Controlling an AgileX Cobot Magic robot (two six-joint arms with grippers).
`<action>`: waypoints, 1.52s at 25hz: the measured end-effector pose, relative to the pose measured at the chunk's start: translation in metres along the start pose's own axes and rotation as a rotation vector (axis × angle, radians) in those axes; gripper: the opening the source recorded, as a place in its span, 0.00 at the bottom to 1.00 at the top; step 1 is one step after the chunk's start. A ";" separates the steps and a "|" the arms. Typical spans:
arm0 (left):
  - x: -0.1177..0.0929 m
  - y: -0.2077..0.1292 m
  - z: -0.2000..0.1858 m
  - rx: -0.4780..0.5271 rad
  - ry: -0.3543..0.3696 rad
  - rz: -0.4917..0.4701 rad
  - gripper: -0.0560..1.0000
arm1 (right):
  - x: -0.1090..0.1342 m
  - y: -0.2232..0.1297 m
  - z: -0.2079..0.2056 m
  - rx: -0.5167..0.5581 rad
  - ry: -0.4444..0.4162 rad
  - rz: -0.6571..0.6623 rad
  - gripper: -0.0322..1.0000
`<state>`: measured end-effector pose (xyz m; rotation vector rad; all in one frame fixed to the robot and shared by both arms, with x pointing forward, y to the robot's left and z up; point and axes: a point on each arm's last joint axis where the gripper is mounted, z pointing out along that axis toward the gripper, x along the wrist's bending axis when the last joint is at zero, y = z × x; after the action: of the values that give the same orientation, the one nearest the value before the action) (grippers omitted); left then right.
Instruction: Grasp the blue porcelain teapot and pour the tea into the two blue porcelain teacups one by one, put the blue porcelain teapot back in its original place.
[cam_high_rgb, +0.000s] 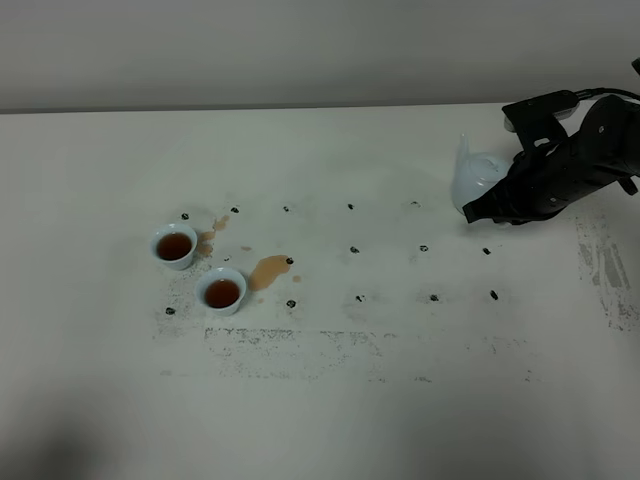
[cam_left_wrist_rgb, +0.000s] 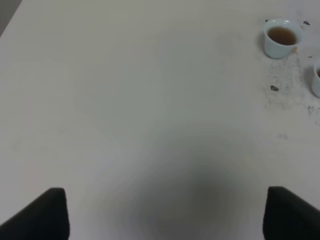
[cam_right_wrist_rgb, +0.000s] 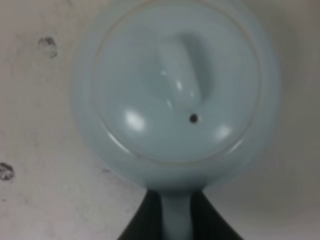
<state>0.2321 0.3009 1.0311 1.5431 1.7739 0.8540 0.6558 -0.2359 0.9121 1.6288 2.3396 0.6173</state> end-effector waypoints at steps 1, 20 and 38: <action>0.000 0.000 0.000 0.000 0.000 0.000 0.76 | 0.000 0.000 0.000 0.000 0.000 0.000 0.07; 0.000 0.000 0.000 0.000 0.000 0.000 0.76 | 0.000 0.003 -0.005 -0.019 -0.004 0.000 0.57; 0.000 0.000 0.000 0.000 0.000 0.000 0.76 | -0.007 0.018 -0.123 -0.012 0.053 0.194 0.60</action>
<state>0.2321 0.3009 1.0311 1.5431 1.7739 0.8540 0.6224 -0.2636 1.0288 1.8702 2.2249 0.7195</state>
